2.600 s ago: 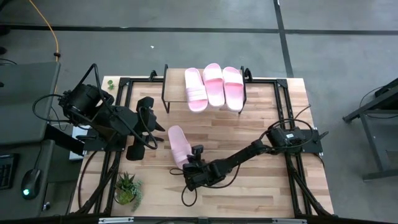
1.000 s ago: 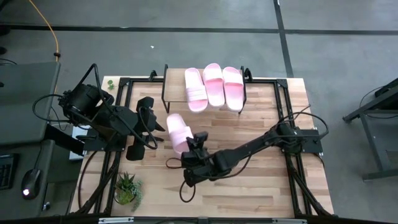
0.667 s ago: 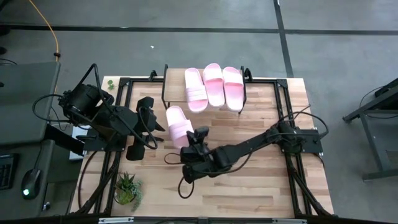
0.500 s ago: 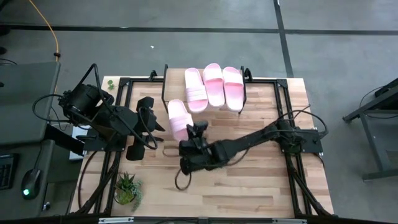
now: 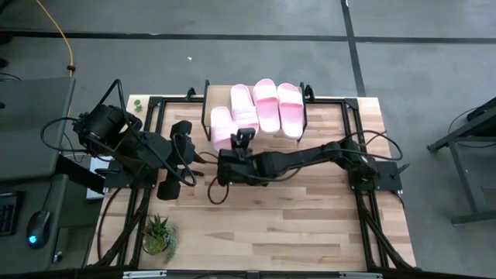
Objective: Pick and place slides into the shelf
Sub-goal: Put the white slide on the shelf
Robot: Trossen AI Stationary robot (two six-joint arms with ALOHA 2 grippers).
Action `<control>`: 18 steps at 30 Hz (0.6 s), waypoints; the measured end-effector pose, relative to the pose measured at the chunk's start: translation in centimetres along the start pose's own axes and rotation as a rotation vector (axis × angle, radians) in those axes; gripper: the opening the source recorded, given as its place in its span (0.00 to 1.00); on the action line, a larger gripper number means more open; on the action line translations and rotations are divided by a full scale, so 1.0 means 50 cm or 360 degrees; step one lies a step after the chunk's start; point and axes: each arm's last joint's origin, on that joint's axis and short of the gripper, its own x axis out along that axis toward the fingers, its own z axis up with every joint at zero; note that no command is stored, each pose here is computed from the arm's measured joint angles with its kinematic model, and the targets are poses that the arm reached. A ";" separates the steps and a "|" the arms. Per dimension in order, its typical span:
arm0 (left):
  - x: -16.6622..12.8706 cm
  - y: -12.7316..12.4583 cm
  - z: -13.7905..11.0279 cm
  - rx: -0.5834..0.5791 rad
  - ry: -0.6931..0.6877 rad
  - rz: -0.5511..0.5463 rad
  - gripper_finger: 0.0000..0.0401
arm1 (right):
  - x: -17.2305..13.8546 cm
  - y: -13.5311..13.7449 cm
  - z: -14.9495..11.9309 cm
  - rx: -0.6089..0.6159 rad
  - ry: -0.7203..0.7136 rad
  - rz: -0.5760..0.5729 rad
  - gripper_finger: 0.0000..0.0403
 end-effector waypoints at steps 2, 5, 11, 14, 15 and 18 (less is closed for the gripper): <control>0.000 0.000 0.000 0.0000 0.0000 0.0000 0.32 | 0.011 -0.006 0.002 -0.0002 -0.0001 -0.0010 0.00; 0.000 0.000 0.000 0.0001 0.0001 0.0000 0.32 | 0.027 -0.015 0.005 0.0005 -0.0004 -0.0014 0.00; 0.000 0.000 0.000 0.0000 0.0000 0.0000 0.32 | 0.063 -0.035 0.003 0.0014 0.0017 -0.0026 0.00; 0.000 0.000 0.000 0.0000 0.0001 0.0000 0.32 | 0.084 -0.045 -0.001 0.0023 0.0034 -0.0015 0.00; 0.000 0.000 0.000 0.0000 0.0000 0.0000 0.32 | 0.092 -0.049 -0.002 0.0030 0.0036 -0.0007 0.00; 0.000 0.000 0.000 0.0000 0.0000 0.0000 0.32 | 0.114 -0.060 -0.005 0.0051 0.0036 0.0019 0.00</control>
